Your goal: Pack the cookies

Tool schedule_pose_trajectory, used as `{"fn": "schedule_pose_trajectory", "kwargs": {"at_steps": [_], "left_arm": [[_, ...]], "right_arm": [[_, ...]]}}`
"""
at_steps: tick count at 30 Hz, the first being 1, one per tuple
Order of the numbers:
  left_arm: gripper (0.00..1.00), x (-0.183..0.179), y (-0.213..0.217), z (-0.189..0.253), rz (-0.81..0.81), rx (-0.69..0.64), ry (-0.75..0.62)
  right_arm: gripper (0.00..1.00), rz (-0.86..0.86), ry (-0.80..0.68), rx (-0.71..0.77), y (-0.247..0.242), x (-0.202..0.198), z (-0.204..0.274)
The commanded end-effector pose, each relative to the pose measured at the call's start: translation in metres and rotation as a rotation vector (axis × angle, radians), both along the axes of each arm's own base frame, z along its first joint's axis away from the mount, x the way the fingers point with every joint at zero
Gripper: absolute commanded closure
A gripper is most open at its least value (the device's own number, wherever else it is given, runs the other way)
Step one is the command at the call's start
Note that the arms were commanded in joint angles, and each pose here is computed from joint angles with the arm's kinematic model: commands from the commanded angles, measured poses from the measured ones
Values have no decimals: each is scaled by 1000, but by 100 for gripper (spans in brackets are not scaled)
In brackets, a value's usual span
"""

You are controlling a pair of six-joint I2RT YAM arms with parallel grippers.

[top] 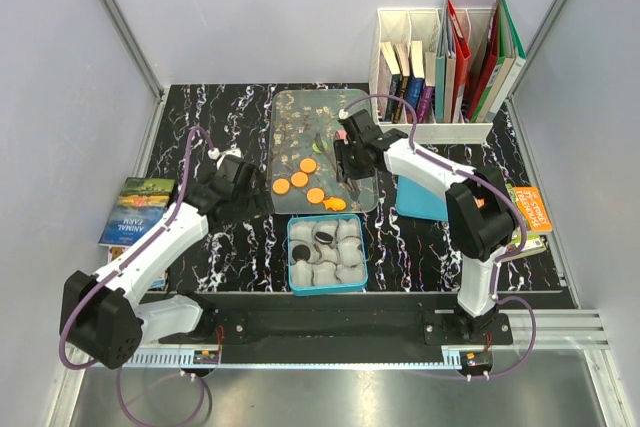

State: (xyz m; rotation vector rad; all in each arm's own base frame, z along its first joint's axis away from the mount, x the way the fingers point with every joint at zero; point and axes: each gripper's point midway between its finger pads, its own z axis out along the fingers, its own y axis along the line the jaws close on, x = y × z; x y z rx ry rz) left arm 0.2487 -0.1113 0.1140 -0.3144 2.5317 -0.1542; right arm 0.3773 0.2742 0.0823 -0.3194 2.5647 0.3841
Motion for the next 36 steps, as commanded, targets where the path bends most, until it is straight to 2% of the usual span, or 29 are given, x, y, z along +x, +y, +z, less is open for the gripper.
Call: {"fn": "schedule_pose_trajectory", "kwargs": {"at_steps": [1,6,9,25,36], "left_arm": [[1,5,-7,7,-19,-26,-20],[1,5,-7,8,-18,-26,-24],[1,5,-8,9,-20,-27,-25],[1,4,-8,11,-21,-35,-33],[1,4,-7,11,-18,-37,-36]], "right_arm": [[51,3,-88,60,15,6,34],[51,42,-110,62,27,3,51],[51,50,-136,7,28,2,55],[51,54,-88,-154,15,-4,25],[49,93,-112,-140,34,-3,37]]}}
